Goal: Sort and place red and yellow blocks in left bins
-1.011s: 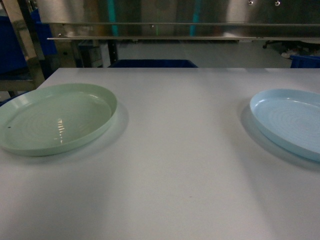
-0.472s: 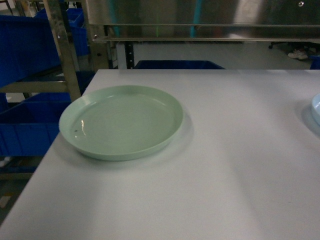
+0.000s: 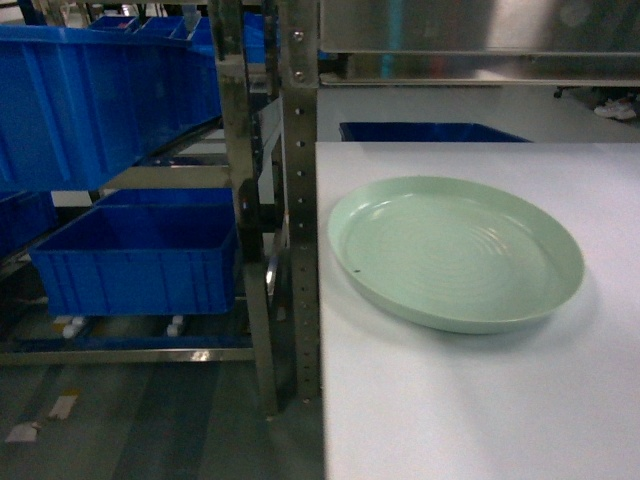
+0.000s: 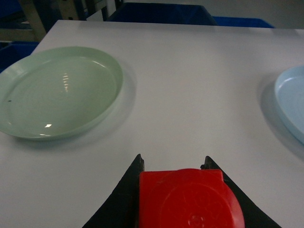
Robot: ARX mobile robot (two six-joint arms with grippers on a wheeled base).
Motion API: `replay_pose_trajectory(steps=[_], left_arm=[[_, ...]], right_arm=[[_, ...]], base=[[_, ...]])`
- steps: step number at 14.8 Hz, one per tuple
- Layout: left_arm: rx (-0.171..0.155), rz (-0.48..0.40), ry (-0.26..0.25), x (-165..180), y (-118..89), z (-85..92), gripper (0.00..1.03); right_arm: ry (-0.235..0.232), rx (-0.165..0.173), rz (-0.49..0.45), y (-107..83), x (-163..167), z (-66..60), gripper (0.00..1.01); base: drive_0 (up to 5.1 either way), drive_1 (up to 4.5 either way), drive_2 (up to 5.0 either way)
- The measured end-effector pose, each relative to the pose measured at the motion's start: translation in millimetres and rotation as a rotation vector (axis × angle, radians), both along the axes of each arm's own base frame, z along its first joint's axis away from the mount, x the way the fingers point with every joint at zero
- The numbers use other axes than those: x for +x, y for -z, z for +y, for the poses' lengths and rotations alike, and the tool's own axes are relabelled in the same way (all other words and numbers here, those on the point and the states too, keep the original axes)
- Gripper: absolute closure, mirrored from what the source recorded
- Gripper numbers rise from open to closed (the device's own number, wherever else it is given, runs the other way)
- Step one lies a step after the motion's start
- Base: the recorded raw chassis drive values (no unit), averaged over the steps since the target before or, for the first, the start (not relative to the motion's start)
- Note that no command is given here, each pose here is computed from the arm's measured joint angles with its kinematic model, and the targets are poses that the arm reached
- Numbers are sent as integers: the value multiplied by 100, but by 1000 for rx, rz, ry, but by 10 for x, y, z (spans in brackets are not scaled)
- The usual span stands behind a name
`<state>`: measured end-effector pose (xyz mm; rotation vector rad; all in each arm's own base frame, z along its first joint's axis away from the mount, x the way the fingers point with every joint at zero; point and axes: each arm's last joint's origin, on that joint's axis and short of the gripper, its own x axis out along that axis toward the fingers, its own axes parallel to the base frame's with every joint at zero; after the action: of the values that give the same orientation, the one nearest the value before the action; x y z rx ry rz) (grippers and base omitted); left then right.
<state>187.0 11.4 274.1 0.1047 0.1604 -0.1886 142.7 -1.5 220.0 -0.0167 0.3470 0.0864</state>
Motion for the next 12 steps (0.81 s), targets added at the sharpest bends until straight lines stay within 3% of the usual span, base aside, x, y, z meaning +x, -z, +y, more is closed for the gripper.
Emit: replay_pose_trajectory(steps=[12], left_arm=[[0,2,-2,0,2,4,76]], right_arm=[[0,0,0,1,3,0,73]], base=[[-496,250,250]])
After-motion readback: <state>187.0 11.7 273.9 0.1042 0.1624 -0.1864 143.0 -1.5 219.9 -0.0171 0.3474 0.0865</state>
